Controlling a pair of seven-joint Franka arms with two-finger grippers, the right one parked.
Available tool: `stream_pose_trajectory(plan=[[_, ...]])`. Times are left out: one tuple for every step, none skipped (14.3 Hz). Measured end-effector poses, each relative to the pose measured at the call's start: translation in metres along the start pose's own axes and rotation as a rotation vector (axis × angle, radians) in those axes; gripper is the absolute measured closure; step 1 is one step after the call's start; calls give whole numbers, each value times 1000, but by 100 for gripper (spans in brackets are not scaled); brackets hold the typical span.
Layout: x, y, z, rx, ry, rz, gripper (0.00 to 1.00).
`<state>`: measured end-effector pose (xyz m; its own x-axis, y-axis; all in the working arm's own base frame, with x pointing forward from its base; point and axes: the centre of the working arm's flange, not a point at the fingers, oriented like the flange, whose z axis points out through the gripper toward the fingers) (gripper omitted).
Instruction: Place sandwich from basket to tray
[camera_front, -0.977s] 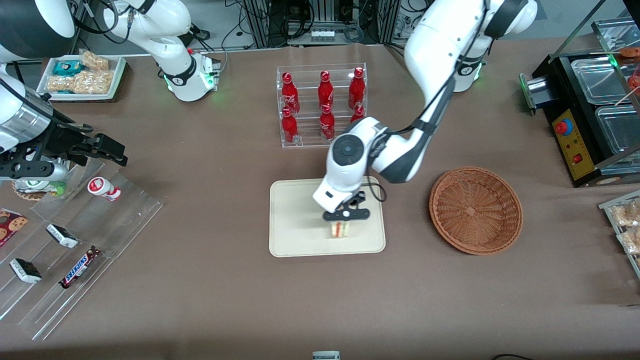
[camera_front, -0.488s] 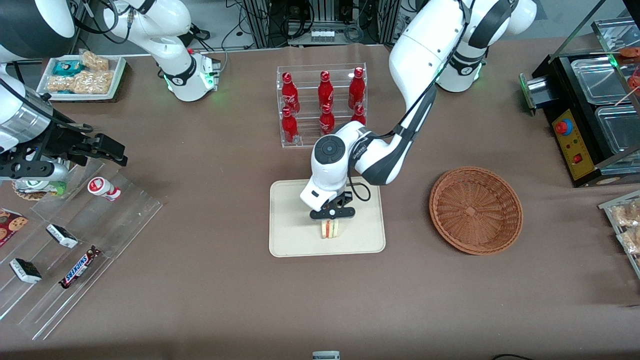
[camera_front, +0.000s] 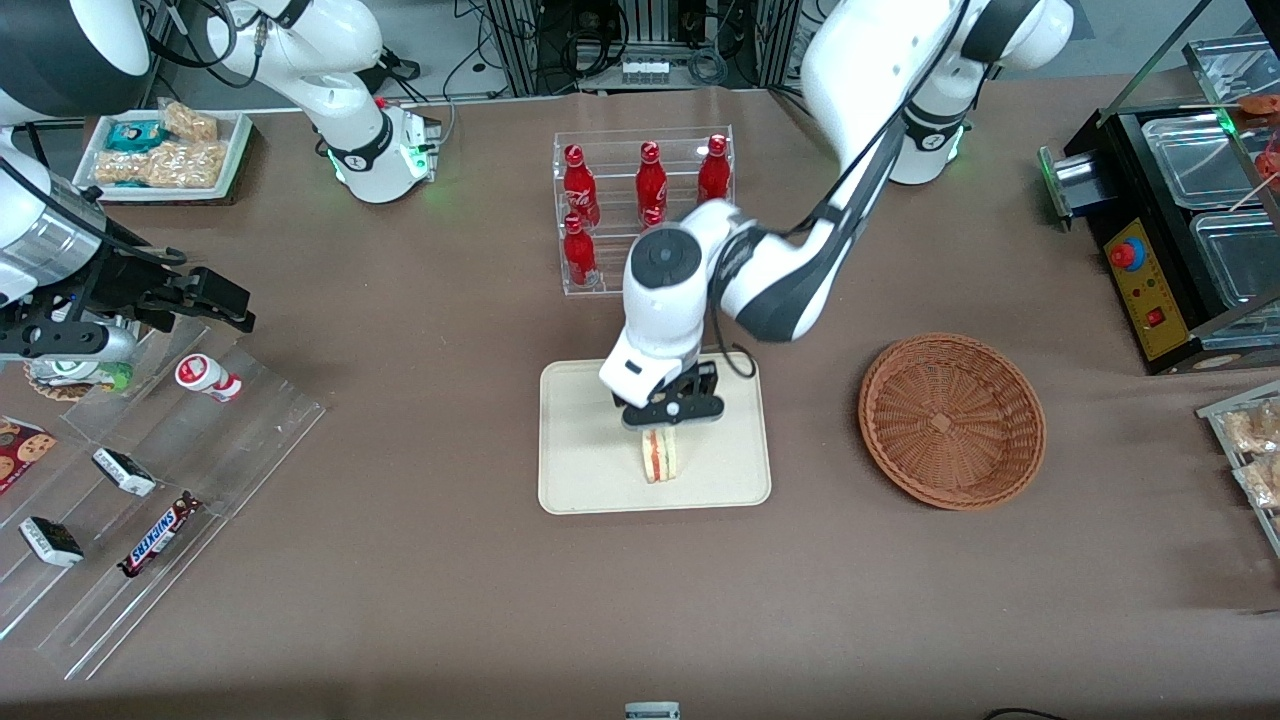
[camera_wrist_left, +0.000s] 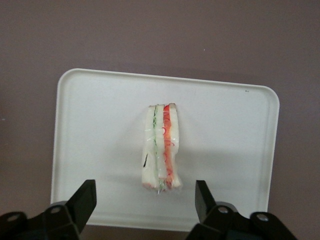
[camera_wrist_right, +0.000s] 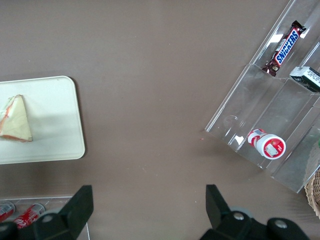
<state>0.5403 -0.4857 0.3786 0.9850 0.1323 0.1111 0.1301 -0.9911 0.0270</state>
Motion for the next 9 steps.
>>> stream_pose_trajectory(plan=[[3,-9,-29,11,1,-13,1],[7,-22,-54,23,-1,-31,0],[15,-37,-75,32,0,-55,0],[26,-56,-91,40,0,-85,0],[40,-77,-101,50,-4,-117,0],[53,-99,-105,64,-12,-139,0],[65,-122,-106,76,-22,-140,0],[76,-146,-105,82,-38,-130,0],[87,-173,-104,86,-64,-112,0]])
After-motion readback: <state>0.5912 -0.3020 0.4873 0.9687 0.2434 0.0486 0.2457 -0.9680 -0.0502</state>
